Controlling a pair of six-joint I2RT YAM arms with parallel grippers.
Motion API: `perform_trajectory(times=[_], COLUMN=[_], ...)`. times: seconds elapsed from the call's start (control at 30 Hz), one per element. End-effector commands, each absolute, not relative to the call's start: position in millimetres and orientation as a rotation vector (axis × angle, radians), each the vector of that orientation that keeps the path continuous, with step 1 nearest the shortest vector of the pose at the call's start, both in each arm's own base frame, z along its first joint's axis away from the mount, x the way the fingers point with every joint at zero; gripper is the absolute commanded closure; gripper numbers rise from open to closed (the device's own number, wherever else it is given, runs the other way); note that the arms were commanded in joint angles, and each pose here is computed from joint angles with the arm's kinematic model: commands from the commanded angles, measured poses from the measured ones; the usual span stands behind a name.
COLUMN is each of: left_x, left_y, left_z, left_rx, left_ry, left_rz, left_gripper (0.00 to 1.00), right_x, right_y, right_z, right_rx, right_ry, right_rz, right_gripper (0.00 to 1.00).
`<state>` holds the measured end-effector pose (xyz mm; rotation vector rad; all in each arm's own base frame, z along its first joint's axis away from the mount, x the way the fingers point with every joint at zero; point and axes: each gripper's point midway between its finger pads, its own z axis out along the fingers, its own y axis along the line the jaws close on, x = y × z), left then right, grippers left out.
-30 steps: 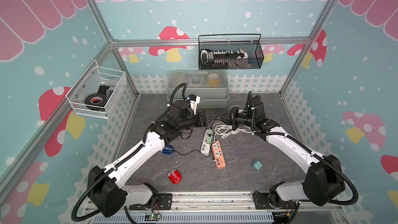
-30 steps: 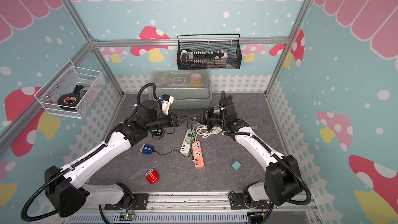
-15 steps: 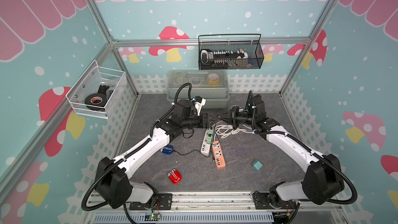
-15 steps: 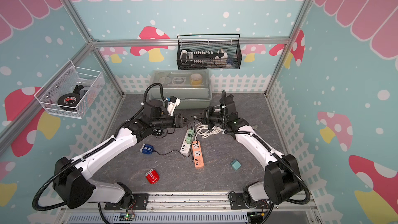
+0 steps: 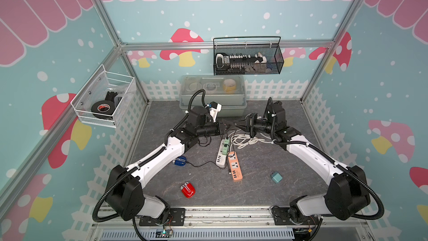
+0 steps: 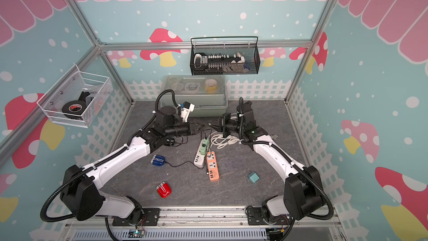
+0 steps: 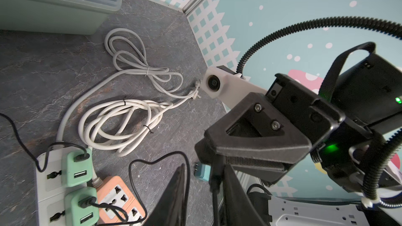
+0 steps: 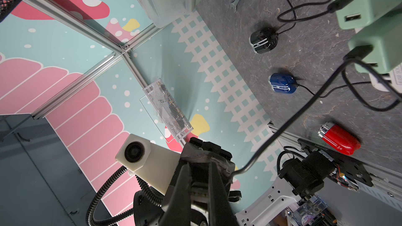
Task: Charge the electric shaver
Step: Pick up the charging cable from the center of the board.
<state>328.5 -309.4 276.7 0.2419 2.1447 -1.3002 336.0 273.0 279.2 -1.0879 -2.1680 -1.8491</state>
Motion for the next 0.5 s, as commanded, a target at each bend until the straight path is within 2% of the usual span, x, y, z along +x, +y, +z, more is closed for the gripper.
perform_trajectory(times=[0.0,0.17,0.3,0.47], left_x=[332.7,332.7,331.6,329.7], left_y=[-310.0,-311.9,-313.4,-314.8], left_z=[284.5,285.5,285.2,283.5], left_rx=[0.236,0.235,0.241,0.249], left_ry=[2.104,2.100,2.101,2.109], left_rz=[-1.329,-1.347,-1.360,-1.372], left_gripper=[0.74,0.84,0.97,0.98], right_x=[335.3,334.5,334.1,335.5], right_y=[272.7,271.5,269.6,268.5], right_z=[279.0,277.2,275.0,275.6], right_rx=[-1.093,-1.107,-1.129,-1.147], right_ry=[-2.140,-2.134,-2.127,-2.117], right_rz=[-1.854,-1.852,-1.855,-1.866], right_gripper=[0.96,0.96,0.96,0.96])
